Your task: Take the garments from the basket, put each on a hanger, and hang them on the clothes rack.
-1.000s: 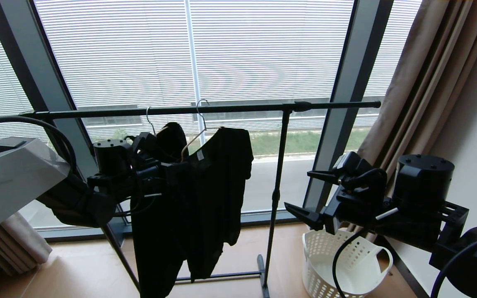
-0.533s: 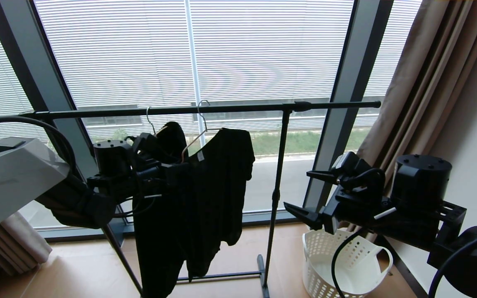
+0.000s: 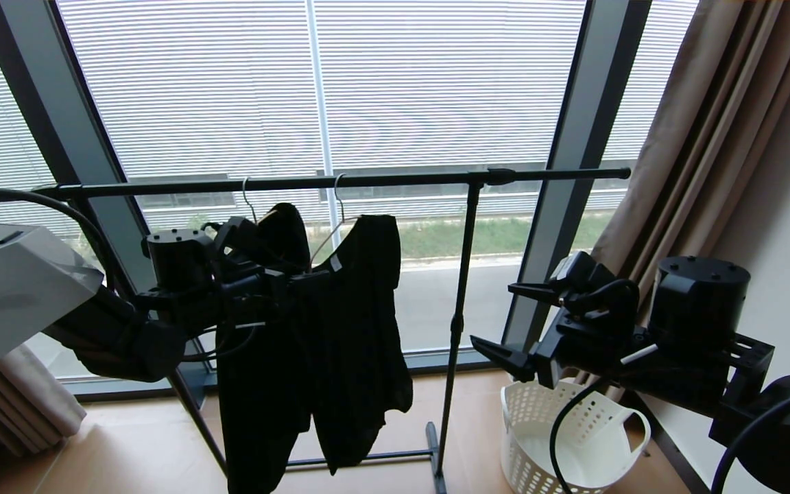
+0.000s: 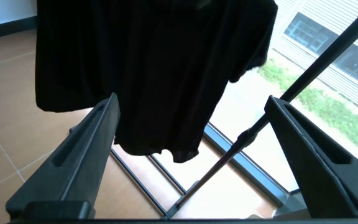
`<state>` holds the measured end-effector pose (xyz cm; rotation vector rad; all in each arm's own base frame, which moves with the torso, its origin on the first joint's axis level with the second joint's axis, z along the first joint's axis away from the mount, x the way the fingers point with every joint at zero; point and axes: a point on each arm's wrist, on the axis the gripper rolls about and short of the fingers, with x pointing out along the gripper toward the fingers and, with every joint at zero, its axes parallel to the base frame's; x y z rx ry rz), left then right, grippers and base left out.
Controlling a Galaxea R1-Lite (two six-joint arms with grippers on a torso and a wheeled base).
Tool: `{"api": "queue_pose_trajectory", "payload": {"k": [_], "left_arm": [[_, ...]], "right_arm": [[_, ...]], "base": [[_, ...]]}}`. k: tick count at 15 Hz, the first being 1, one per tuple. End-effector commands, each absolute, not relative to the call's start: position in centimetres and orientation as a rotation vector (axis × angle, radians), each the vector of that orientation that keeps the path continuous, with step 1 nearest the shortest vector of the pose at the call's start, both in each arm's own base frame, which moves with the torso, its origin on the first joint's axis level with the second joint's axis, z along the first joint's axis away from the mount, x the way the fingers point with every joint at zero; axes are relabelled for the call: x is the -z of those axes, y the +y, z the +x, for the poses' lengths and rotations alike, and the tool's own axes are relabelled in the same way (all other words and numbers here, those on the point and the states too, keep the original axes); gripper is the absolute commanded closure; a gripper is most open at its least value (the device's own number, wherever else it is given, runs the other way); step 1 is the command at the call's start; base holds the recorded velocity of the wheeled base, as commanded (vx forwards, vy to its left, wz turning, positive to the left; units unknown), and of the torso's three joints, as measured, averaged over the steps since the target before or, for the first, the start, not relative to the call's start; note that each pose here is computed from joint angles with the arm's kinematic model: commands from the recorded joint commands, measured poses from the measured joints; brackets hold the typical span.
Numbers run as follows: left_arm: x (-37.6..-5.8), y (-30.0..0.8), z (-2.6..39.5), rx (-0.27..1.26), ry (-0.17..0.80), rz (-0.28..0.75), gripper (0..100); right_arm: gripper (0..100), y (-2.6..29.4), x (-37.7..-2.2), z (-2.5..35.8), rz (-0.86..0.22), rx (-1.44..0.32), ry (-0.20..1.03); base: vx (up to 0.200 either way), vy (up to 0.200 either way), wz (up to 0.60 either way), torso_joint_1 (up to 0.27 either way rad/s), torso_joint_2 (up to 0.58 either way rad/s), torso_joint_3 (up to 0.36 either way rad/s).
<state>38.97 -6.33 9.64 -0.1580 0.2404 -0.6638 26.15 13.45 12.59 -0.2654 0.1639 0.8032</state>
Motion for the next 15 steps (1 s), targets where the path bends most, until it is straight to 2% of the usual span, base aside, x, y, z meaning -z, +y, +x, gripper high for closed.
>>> {"api": "queue_pose_trajectory", "payload": {"k": [1,4,7,9,11,15], "left_arm": [[-10.9,-6.2,38.1,0.666,0.218,-0.154,0],[-12.0,-6.2,37.1,0.669,0.203,-0.149,0],[-13.9,-6.2,34.3,0.685,0.175,-0.115,0],[-14.6,-5.8,31.1,0.689,0.163,-0.053,0],[-15.7,-4.7,26.3,0.645,0.129,0.015,0],[-16.6,-3.3,19.0,0.602,0.076,0.034,0]], "right_arm": [[0,13.5,-12.6,26.1,-0.265,-0.804,0.162],[0,13.4,-12.8,26.0,-0.265,-0.804,0.159],[0,13.2,-13.3,25.6,-0.264,-0.802,0.141],[0,13.1,-13.5,25.4,-0.264,-0.801,0.132],[0,13.0,-13.8,25.2,-0.263,-0.801,0.122],[0,12.6,-15.0,24.3,-0.266,-0.796,0.08]], "base": [[0.0,0.0,0.0,0.0,0.0,0.0],[0.0,0.0,0.0,0.0,0.0,0.0],[0.0,0.0,0.0,0.0,0.0,0.0],[0.0,0.0,0.0,0.0,0.0,0.0],[0.0,0.0,0.0,0.0,0.0,0.0],[0.0,0.0,0.0,0.0,0.0,0.0]]}}
